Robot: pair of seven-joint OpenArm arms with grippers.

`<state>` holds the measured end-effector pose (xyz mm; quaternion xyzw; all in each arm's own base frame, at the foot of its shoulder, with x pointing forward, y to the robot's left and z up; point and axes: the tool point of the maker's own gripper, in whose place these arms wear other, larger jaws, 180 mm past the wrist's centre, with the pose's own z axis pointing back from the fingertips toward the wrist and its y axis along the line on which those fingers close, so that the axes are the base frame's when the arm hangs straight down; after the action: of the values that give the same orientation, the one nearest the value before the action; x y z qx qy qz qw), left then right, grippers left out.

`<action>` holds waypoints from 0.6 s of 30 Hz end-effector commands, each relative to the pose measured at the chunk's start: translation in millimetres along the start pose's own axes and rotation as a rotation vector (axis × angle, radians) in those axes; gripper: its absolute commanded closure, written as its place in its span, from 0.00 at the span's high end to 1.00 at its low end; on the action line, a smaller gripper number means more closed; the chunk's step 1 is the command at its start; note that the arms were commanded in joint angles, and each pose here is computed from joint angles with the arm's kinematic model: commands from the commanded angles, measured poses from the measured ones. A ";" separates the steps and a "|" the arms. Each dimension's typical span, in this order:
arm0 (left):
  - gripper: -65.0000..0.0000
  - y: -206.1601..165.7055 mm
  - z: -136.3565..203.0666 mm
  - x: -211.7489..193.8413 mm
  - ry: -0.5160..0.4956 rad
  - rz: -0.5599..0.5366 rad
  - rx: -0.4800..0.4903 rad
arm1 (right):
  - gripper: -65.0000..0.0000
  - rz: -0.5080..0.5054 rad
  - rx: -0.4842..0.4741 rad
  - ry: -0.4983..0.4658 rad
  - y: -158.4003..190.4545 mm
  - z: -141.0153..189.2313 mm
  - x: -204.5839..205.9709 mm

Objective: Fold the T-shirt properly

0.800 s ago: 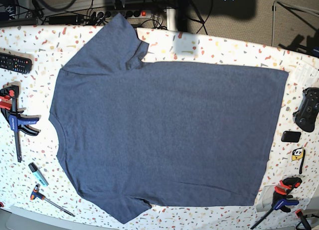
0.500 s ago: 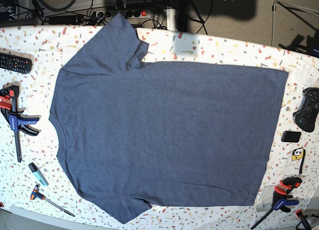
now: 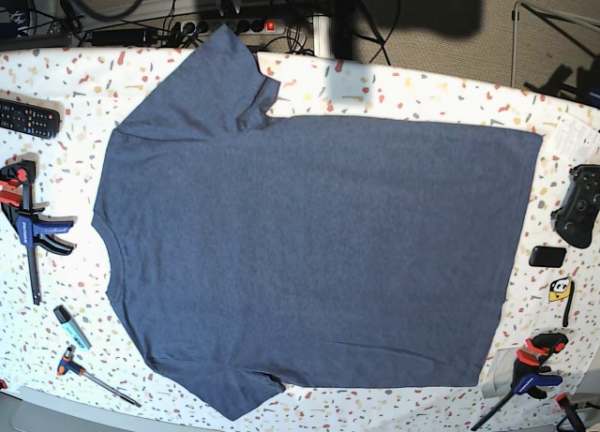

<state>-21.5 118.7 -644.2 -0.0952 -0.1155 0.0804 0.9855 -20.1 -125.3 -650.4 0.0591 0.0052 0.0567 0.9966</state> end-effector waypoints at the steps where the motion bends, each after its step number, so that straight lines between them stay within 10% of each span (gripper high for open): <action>1: 0.04 1.2 2.2 -3.7 -0.003 0.007 -0.001 | 0.00 0.002 0.009 -0.003 1.0 0.6 -1.7; 18: 0.04 9.8 8.5 -5.2 -0.017 -0.009 0.019 | 0.00 0.070 -0.051 -0.060 -35.6 16.4 -18.4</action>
<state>-25.7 126.5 -640.2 -0.0860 -0.1229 0.0749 0.9858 -30.4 -162.9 -639.0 0.0327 -0.0304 0.0871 0.9952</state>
